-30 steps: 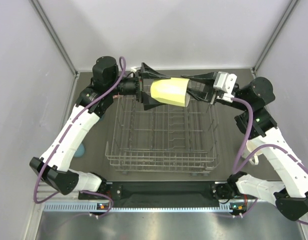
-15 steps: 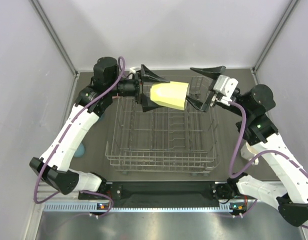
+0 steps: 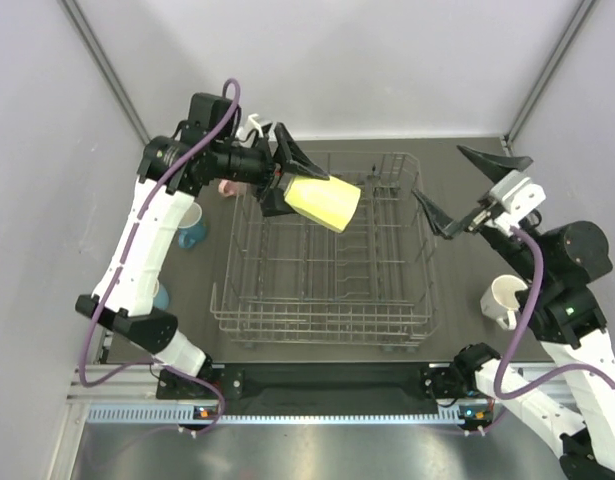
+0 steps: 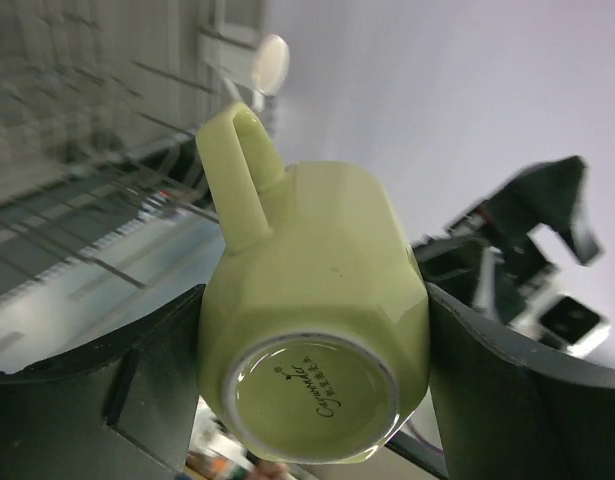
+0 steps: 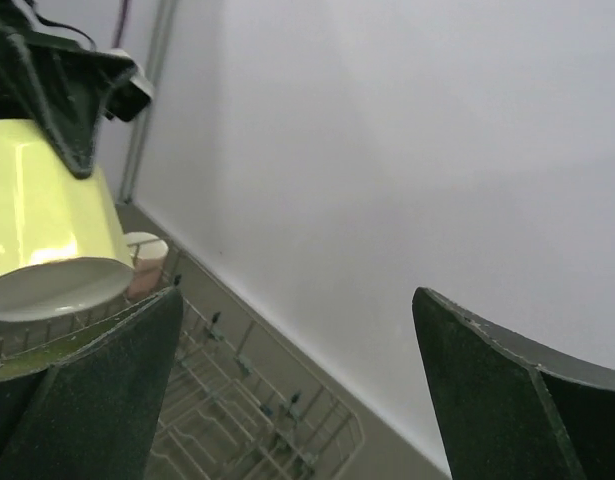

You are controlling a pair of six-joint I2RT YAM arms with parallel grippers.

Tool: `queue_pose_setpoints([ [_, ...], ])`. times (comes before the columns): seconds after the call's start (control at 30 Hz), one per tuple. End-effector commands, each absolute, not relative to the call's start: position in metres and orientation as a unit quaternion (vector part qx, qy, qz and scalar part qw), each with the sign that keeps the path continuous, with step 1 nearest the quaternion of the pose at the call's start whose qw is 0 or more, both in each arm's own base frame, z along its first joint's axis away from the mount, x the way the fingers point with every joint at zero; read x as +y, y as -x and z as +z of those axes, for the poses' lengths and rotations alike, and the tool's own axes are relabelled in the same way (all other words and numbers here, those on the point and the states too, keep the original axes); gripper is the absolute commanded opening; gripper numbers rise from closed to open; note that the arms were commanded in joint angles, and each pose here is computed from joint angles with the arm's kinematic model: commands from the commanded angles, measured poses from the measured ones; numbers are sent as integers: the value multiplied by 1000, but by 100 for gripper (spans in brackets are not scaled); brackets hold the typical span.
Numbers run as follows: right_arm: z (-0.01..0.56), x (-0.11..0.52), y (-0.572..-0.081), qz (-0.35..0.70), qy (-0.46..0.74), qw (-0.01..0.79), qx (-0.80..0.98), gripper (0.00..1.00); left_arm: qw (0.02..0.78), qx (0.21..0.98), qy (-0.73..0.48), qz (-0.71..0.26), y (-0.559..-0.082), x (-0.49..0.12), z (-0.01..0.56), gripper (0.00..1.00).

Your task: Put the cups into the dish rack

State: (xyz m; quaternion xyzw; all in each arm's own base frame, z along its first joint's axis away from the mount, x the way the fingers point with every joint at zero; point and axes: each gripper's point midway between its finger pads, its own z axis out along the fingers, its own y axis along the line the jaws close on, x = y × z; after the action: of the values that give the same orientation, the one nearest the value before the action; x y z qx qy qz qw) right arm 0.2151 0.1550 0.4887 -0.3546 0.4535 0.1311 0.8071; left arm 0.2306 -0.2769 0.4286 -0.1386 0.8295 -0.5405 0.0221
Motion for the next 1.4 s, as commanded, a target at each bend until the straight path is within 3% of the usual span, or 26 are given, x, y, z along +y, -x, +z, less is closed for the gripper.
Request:
queue_pose_setpoints([
  [0.0,473,108,-235,77,240,787,563,97,91,891,74,-439,-219,-248,402,0],
  [0.37,460,91,-229,94,172,762,617,98,161,948,14,-273,-187,-249,346,0],
  [0.57,442,96,-232,104,174,741,640,98,137,966,5,-217,-150,-248,310,0],
  [0.93,426,96,-229,108,172,726,657,98,183,976,-22,-120,-159,-248,275,0],
  [1.37,417,95,-229,98,187,714,668,98,130,987,-49,-78,-138,-253,238,0],
])
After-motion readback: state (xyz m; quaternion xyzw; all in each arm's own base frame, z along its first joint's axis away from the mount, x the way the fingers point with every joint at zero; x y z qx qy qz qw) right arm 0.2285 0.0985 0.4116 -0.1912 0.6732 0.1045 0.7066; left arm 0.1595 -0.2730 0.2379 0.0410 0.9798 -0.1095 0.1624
